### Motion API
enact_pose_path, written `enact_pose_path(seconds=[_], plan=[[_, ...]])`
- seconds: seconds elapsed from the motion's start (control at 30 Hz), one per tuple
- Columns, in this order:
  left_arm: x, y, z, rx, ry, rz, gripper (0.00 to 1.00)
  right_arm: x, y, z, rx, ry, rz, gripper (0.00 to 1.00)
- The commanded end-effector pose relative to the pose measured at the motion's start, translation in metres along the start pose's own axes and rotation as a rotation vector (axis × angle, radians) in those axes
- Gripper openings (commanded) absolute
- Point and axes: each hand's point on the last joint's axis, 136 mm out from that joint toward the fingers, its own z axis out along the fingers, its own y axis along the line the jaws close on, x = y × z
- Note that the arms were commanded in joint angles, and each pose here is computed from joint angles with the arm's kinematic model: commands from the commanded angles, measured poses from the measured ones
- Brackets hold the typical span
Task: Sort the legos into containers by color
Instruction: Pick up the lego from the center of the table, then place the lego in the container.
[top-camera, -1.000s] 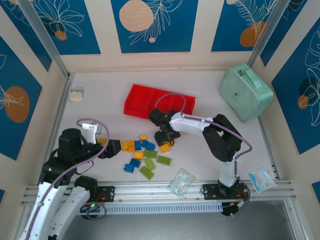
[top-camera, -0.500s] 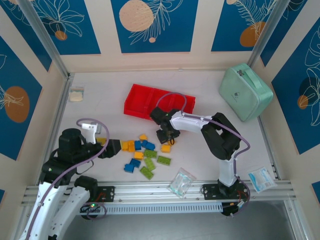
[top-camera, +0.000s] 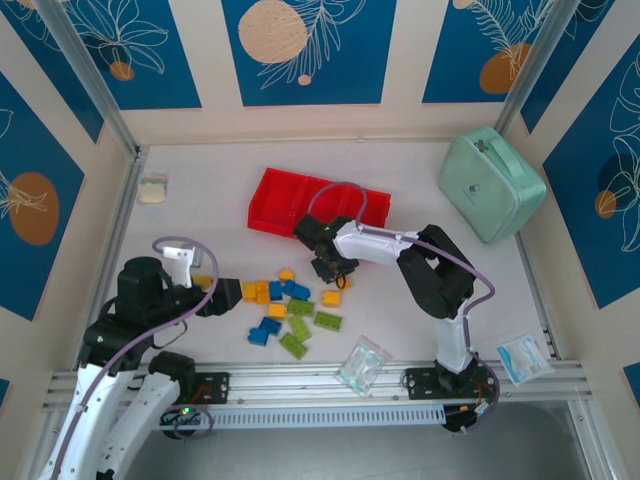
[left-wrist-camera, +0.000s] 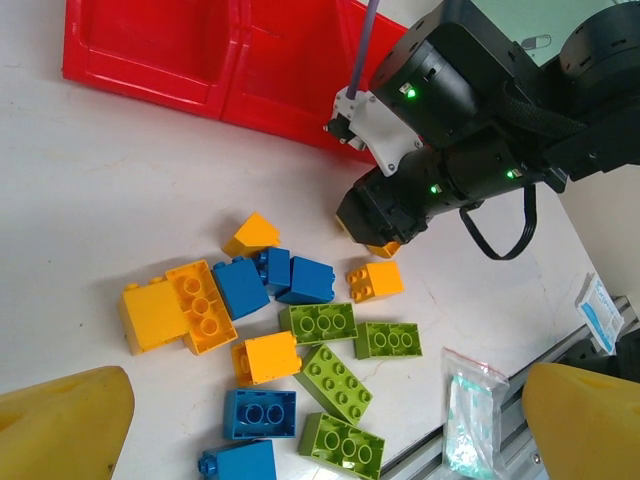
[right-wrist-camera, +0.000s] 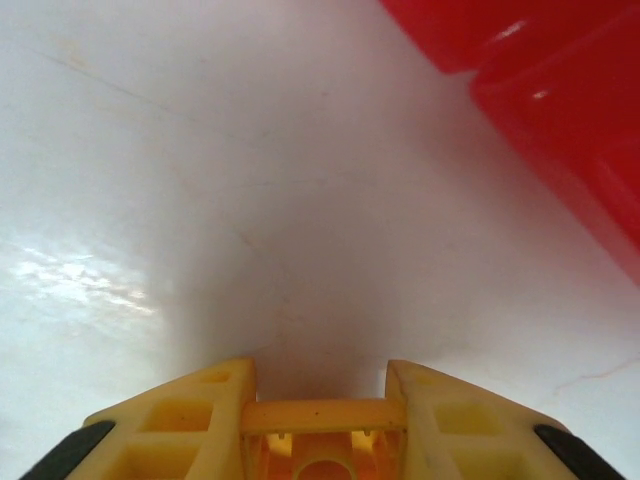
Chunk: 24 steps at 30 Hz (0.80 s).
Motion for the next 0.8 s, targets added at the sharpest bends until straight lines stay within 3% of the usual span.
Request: enact_pose_path(seconds=[0.0,0.23,0.37,0.57,0.77], plan=[[0.000,0.001,0.000,-0.006,-0.009,0.001,0.99,-0.002,-0.012,-0.014,0.066,-0.010,0.002,0.27],[-0.002,0.003,-0.005,-0.029,-0.032,0.014,0.99,-0.030,-0.025,-0.085,0.008,-0.156,0.056,0.29],[-0.002,0.003,-0.004,-0.028,-0.027,0.012,0.99,-0.056,-0.044,-0.108,-0.121,-0.228,0.153,0.31],[-0.003,0.004,-0.008,-0.037,-0.047,0.016,0.99,-0.089,-0.096,-0.097,-0.207,-0.276,0.380,0.30],[-0.002,-0.007,-0.010,0.023,-0.050,0.039,0.99,-0.113,-0.121,-0.057,-0.263,-0.293,0.546,0.30]])
